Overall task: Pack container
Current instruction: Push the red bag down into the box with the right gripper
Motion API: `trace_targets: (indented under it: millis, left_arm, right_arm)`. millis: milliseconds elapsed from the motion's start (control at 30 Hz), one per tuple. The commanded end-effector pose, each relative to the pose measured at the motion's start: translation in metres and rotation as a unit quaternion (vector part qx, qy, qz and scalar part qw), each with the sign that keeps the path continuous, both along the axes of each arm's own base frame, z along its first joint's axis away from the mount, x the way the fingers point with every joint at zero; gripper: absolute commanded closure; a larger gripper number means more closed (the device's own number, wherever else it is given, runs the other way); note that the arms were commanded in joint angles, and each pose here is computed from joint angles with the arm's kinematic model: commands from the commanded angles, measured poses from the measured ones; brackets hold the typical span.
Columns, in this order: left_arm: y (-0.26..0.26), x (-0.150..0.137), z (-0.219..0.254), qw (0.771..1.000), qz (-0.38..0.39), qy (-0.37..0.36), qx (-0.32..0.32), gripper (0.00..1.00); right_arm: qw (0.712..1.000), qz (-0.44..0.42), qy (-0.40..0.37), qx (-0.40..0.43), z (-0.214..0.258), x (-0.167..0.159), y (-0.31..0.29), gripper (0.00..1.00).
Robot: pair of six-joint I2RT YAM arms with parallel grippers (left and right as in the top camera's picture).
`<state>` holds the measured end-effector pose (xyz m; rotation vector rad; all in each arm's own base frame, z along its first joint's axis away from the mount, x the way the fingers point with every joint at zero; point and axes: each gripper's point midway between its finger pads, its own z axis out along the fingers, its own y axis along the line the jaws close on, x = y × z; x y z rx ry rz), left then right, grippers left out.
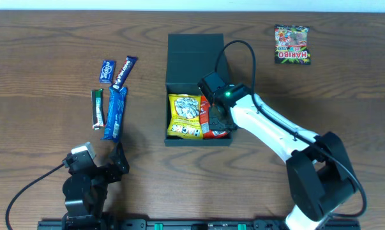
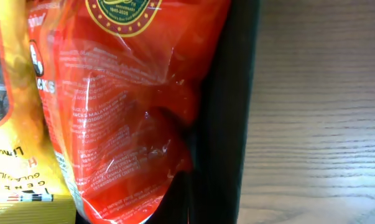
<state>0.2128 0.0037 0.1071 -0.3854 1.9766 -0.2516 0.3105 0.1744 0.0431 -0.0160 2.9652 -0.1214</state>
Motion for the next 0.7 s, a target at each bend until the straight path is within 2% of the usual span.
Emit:
trace_targets:
  millis: [0, 400, 533, 667]
  left_arm:
    - [0.0, 0.0, -0.007, 1.0, 0.001, 0.007, -0.003, 0.05]
    - [0.0, 0.0, -0.007, 1.0, 0.001, 0.007, -0.003, 0.05]
    - [0.0, 0.0, -0.007, 1.0, 0.001, 0.007, -0.003, 0.05]
    - [0.0, 0.0, -0.007, 1.0, 0.001, 0.007, -0.003, 0.05]
  right_arm:
    - [1.0, 0.008, 0.01, -0.019, -0.012, 0.0, -0.002, 0.98]
    - [1.0, 0.018, 0.007, -0.016, -0.018, 0.006, 0.004, 0.99]
    - [1.0, 0.018, -0.011, -0.008, 0.009, 0.018, 0.01, 0.99]
    - [0.997, 0.015, -0.071, 0.001, 0.059, 0.042, 0.016, 0.99]
